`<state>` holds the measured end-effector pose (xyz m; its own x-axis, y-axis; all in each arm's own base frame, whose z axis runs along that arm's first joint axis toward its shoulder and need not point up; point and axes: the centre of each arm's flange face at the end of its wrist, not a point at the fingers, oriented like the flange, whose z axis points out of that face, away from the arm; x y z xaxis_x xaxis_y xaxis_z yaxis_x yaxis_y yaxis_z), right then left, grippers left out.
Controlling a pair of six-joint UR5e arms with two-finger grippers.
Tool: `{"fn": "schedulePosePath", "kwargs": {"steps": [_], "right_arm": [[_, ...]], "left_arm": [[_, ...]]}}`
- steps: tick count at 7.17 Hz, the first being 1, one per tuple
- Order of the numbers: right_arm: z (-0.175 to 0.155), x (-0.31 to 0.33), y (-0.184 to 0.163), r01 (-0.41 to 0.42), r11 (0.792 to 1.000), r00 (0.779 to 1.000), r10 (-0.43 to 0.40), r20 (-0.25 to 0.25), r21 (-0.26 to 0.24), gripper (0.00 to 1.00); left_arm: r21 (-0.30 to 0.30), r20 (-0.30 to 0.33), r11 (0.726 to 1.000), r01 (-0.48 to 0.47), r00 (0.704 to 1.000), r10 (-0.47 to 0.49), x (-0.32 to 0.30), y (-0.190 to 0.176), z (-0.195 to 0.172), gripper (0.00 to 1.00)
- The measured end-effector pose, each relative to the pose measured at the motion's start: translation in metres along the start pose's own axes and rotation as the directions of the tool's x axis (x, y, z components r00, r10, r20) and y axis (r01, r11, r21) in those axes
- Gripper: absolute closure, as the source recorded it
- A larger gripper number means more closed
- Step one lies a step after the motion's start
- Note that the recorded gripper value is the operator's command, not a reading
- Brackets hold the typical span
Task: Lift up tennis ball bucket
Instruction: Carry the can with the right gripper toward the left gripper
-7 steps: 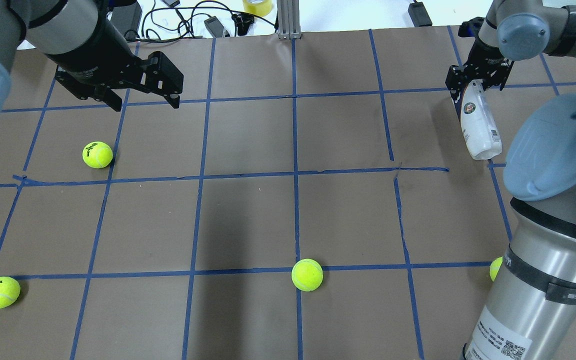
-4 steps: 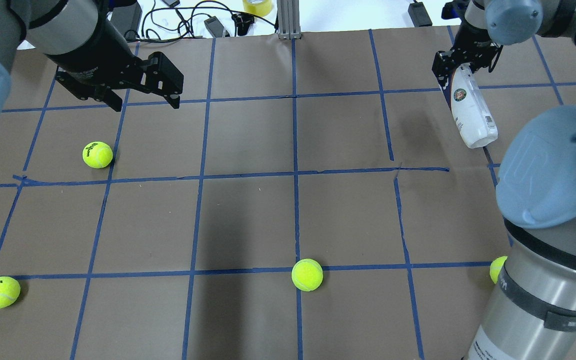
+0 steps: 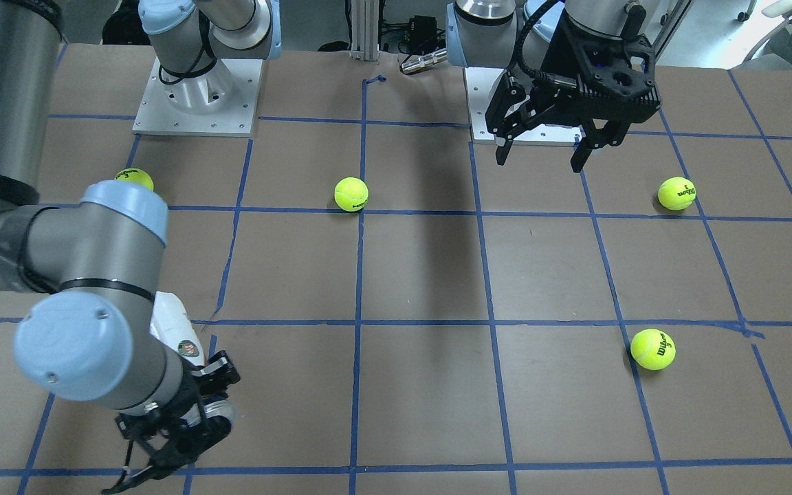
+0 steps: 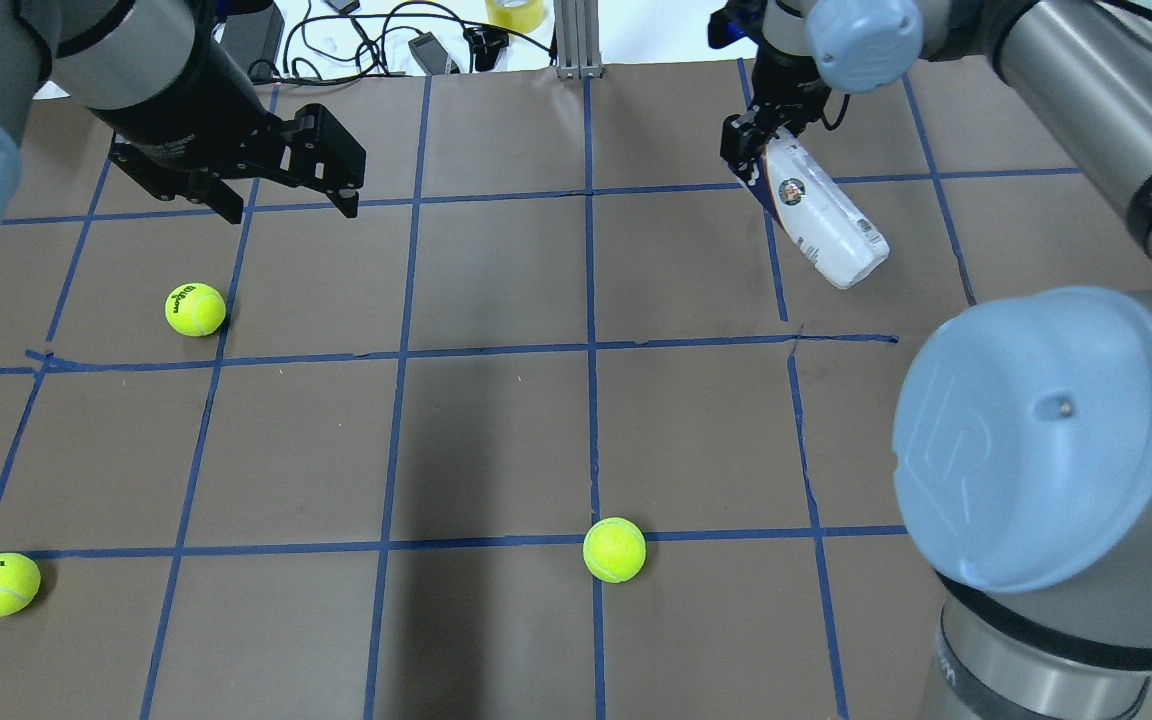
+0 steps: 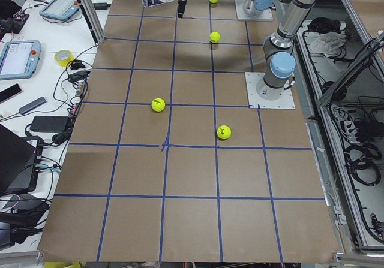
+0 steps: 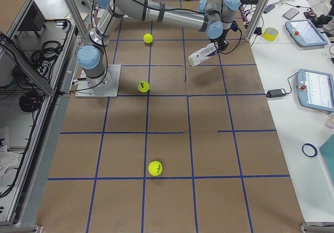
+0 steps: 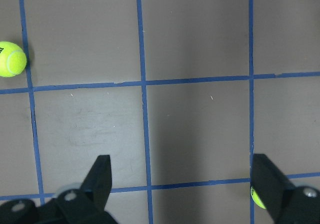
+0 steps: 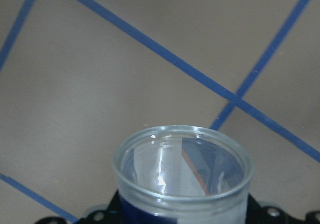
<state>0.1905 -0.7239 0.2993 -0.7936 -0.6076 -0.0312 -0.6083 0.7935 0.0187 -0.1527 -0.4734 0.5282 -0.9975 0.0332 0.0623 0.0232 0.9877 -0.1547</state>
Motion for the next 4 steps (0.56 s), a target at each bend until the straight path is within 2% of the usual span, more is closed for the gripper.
{"fn": "schedulePosePath", "kwargs": {"steps": [2, 4], "right_arm": [[-0.002, -0.099, -0.038, 0.171, 0.985, 0.984, -0.17, -0.045, 0.027, 0.78], [0.009, -0.171, -0.053, 0.28, 0.96, 0.956, -0.278, -0.095, 0.01, 0.82]], "left_arm": [[0.0, 0.0, 1.0, 0.0, 1.0, 0.0, 0.0, 0.0, 0.0, 0.0], [0.001, 0.0, 1.0, 0.001, 1.0, -0.001, -0.001, 0.0, 0.0, 0.0]]}}
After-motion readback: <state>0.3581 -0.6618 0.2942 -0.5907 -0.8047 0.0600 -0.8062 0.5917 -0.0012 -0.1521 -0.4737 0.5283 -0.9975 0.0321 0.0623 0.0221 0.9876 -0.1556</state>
